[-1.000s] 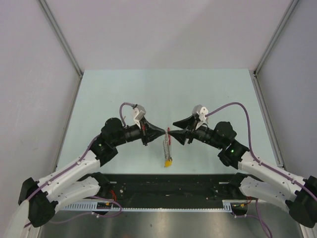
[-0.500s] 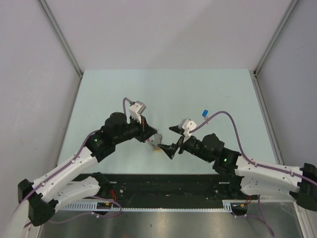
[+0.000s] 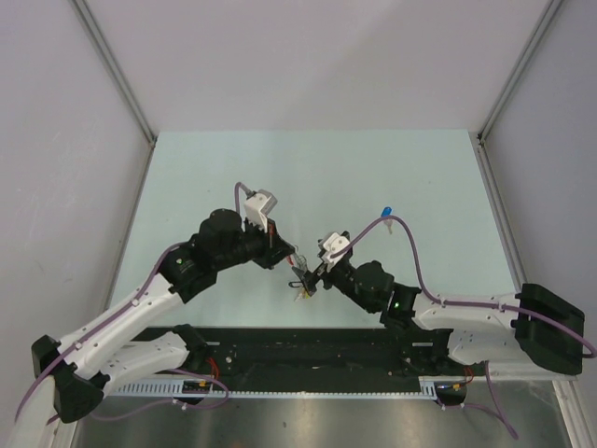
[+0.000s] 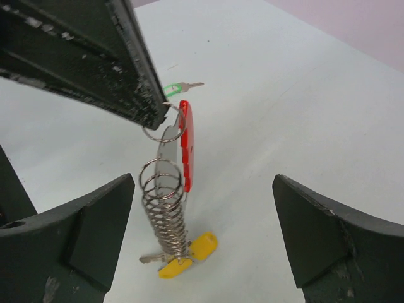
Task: Put the keys on the keyring
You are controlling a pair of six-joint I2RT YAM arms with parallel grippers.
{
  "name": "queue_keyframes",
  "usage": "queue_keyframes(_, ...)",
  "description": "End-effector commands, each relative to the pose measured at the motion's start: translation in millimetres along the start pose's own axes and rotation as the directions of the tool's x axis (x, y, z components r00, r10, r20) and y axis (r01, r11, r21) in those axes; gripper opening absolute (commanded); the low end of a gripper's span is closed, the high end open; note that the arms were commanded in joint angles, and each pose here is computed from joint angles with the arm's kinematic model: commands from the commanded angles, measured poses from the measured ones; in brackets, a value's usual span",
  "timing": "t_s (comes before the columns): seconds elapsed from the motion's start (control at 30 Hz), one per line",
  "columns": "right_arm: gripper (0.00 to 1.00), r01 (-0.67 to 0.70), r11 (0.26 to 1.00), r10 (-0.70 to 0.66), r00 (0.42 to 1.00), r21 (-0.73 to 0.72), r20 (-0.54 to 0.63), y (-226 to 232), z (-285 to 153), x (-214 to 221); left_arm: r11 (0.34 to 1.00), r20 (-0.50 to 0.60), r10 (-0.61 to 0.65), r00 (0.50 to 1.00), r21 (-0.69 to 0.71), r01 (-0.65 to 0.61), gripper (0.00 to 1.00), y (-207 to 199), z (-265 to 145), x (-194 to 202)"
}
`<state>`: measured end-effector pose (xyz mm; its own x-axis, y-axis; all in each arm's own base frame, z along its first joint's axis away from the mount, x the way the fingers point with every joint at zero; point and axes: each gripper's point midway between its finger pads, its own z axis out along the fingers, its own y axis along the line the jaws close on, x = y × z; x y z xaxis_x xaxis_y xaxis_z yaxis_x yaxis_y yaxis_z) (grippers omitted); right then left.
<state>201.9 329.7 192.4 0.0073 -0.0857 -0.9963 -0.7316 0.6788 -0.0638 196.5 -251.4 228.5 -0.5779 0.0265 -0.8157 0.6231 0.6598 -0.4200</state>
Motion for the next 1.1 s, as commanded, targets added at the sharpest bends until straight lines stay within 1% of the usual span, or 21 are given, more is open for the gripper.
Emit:
queue_keyframes(0.0,0.94,-0.033,0.996,0.04,0.995,-0.082,0.087,2,6,-24,0.998,0.053,-0.008,0.999,0.056,0.005,0.0,-20,-11,-24)
queue_keyframes(0.13,0.83,-0.041,0.983,0.054,0.996,-0.177,0.067,11,8,-19,0.998,0.05,-0.009,0.999,0.066,0.005,0.0,-24,-13,-26)
queue_keyframes(0.17,0.78,-0.042,0.982,0.055,0.996,-0.185,0.066,11,8,-18,0.998,0.047,-0.01,0.999,0.07,0.007,0.0,-24,-13,-26)
queue_keyframes(0.23,0.74,-0.038,0.976,0.052,0.997,-0.216,0.059,17,9,-15,0.998,0.045,-0.01,0.999,0.069,0.007,0.0,-25,-14,-27)
queue_keyframes(0.27,0.7,-0.039,0.974,0.054,0.997,-0.221,0.06,17,10,-16,0.997,0.045,-0.011,0.999,0.074,0.008,0.0,-26,-14,-27)
queue_keyframes(0.33,0.66,-0.035,0.971,0.049,0.997,-0.236,0.052,20,10,-13,0.997,0.04,-0.016,0.999,0.076,0.013,0.0,-27,-14,-26)
queue_keyframes(0.43,0.57,-0.029,0.971,0.041,0.998,-0.236,0.048,20,12,-11,0.996,0.029,-0.022,0.999,0.085,0.02,0.0,-29,-15,-25)
queue_keyframes(0.47,0.52,-0.021,0.972,0.033,0.998,-0.233,0.046,18,12,-10,0.996,0.022,-0.025,0.999,0.083,0.023,0.0,-29,-15,-23)
queue_keyframes(0.53,0.47,-0.013,0.975,0.023,0.999,-0.223,0.045,16,12,-9,0.996,0.006,-0.027,1.0,0.081,0.026,0.0,-28,-16,-20)
queue_keyframes(0.57,0.4,-0.002,0.976,0.013,0.999,-0.218,0.05,14,11,-11,0.996,-0.001,-0.026,1.0,0.081,0.026,0.0,-29,-16,-19)
queue_keyframes(0.6,0.37,0.004,0.977,0.008,0.998,-0.213,0.054,12,11,-13,0.997,-0.015,-0.027,1.0,0.076,0.029,0.0,-28,-17,-16)
queue_keyframes(0.63,0.3,0.01,0.978,0.001,0.999,-0.207,0.049,11,10,-13,0.997,-0.024,-0.026,0.999,0.074,0.028,0.0,-27,-18,-14)
queue_keyframes(0.7,0.23,0.027,0.979,-0.016,0.998,-0.2,0.059,8,9,-17,0.997,-0.042,-0.025,0.999,0.075,0.028,0.01,-28,-20,-10)
queue_keyframes(0.73,0.14,0.034,0.979,-0.024,0.998,-0.199,0.051,7,8,-15,0.996,-0.05,-0.023,0.998,0.082,0.027,0.0,-29,-20,-8)
queue_keyframes(0.8,0.08,0.054,0.979,-0.043,0.997,-0.199,0.058,6,6,-19,0.996,-0.073,-0.021,0.997,0.083,0.027,0.0,-29,-22,-3)
queue_keyframes(0.87,0.06,0.068,0.978,-0.059,0.997,-0.199,0.05,5,4,-19,0.997,-0.094,-0.016,0.995,0.073,0.023,0.0,-27,-22,0)
queue_keyframes(0.97,0.06,0.095,0.975,-0.084,0.995,-0.198,0.062,3,0,-25,0.998,-0.15,-0.019,0.989,0.054,0.027,0.0,-22,-24,13)
queue_keyframes(1.07,0.06,0.131,0.972,-0.121,0.991,-0.195,0.058,0,-2,-25,0.996,-0.197,-0.027,0.98,0.077,0.043,0.0,-26,-23,22)
